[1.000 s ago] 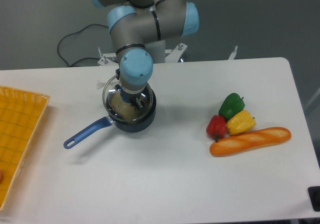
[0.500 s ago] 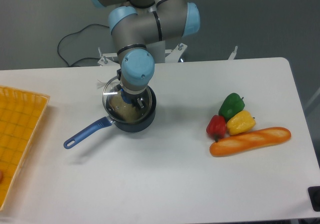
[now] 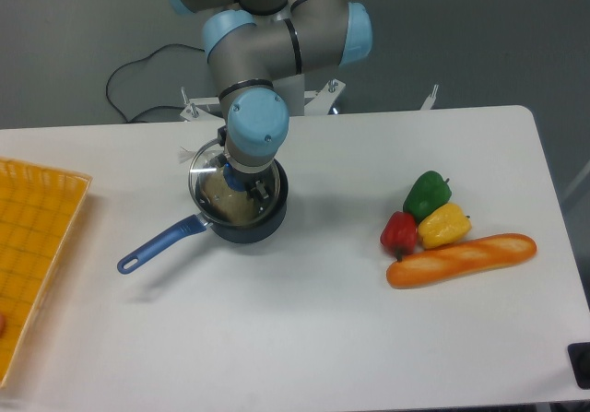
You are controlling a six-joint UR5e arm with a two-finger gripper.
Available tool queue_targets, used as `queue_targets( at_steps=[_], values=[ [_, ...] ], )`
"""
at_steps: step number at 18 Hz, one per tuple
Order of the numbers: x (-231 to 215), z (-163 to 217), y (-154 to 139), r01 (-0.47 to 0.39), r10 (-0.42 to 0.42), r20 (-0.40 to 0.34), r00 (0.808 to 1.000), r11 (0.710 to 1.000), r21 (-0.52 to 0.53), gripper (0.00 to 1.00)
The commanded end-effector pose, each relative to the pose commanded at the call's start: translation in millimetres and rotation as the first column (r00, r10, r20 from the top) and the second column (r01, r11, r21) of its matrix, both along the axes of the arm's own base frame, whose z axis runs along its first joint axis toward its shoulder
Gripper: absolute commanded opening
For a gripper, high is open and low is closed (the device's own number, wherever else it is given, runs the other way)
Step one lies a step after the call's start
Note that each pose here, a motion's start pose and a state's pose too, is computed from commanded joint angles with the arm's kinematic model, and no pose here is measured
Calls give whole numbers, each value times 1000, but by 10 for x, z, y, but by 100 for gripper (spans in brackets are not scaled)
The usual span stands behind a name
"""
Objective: Close the pot lid
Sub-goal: 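Lower the glass lid onto the saucepan rim and seat it, then open the gripper and lift away from the lid knob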
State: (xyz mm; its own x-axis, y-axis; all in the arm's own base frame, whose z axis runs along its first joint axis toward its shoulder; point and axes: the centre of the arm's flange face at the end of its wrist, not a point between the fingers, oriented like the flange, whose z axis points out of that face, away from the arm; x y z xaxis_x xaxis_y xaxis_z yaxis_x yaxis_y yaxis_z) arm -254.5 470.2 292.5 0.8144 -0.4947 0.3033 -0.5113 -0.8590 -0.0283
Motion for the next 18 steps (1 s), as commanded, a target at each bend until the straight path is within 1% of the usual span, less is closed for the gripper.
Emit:
queue_targets(
  at_steps=[3, 11, 14, 15, 18],
  values=[
    [-37, 91, 4, -3, 3, -13, 1000, 1000, 14, 90],
    [-106, 252, -5, -9, 10, -24, 1000, 1000, 27, 95],
    [-210, 380, 7, -6, 8, -36, 999, 999, 45, 96],
    [-301, 429, -14, -20, 22, -44, 999, 998, 55, 98],
    [-577, 607, -61, -59, 66, -76, 995, 994, 89, 100]
  ],
)
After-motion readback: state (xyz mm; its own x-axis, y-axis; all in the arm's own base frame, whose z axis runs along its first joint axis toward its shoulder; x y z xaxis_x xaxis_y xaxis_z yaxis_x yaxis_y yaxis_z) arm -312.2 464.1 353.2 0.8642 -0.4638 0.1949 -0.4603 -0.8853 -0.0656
